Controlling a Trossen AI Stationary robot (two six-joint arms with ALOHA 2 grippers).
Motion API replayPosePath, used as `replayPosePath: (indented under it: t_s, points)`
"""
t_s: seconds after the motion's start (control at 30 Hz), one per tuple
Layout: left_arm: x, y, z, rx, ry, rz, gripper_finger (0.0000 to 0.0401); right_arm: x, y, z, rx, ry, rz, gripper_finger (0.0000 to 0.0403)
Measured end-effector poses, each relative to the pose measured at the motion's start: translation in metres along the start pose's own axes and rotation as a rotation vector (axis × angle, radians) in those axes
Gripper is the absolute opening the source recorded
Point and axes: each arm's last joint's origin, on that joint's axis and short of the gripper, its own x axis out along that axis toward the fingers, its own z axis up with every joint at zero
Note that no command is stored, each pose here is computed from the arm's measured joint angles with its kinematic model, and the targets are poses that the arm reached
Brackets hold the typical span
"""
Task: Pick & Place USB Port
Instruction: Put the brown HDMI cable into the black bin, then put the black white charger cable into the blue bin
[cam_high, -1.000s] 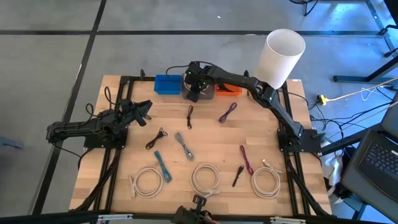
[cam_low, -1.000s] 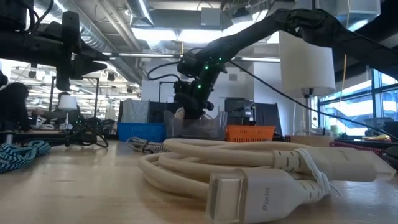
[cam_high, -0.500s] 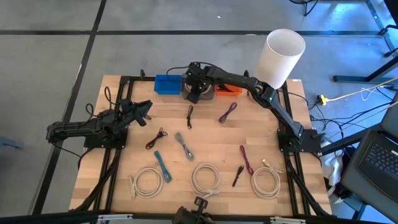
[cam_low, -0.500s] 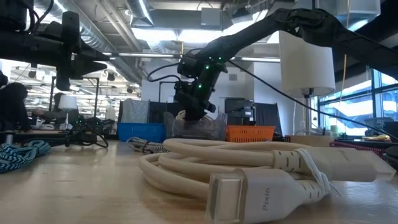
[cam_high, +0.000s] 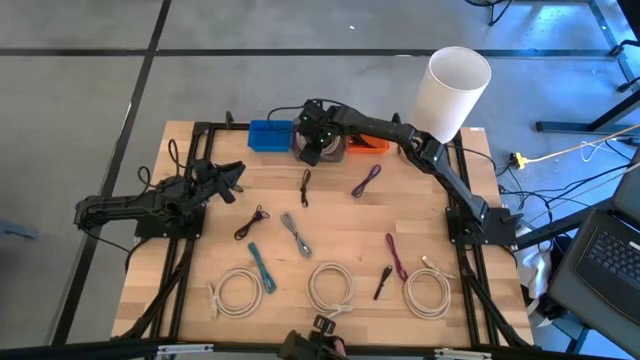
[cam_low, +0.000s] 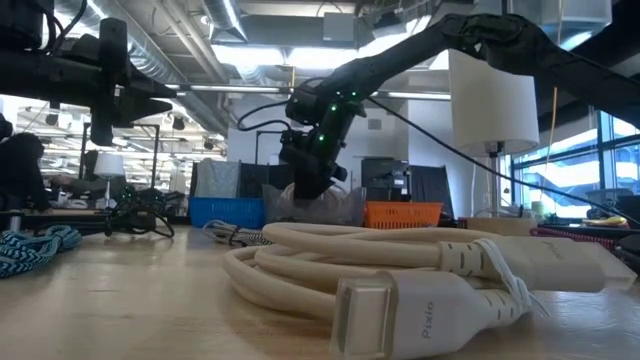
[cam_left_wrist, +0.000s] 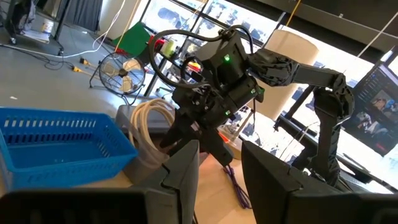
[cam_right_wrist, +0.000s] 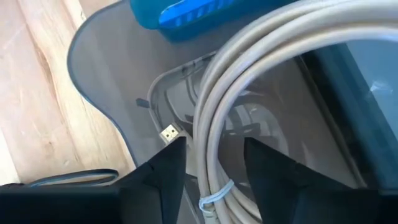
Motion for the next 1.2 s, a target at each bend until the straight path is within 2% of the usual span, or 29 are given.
replayPosePath:
  t_s: [0.2,0.37,0.53,0.83,1.07,1.2]
  points:
    - [0.000,0.000,0.000,0.000,0.000,0.000,0.0114,-0.020,0.000,0.013,-0.005,-0.046,-0.017,0.0169]
    - [0.000,0.000,0.000,-0.003,0.001,-0.001,0.0114,-0.057,0.001,0.033,-0.007,-0.124,-0.022,0.0157]
    - [0.000,0.000,0.000,-0.020,0.007,-0.012,0.0114,-0.101,0.006,0.033,0.029,-0.169,-0.013,0.0150]
    - [0.000,-0.001,-0.001,-0.020,0.018,-0.031,0.0114,-0.165,0.048,0.008,0.024,-0.019,0.022,0.0150]
    - [0.000,-0.001,-0.001,-0.019,0.018,-0.031,0.0114,-0.196,0.089,-0.018,0.091,0.098,-0.128,0.0150]
    - [0.000,-0.001,-0.001,-0.019,0.018,-0.031,0.0114,-0.207,0.114,-0.031,0.118,0.142,-0.154,0.0150]
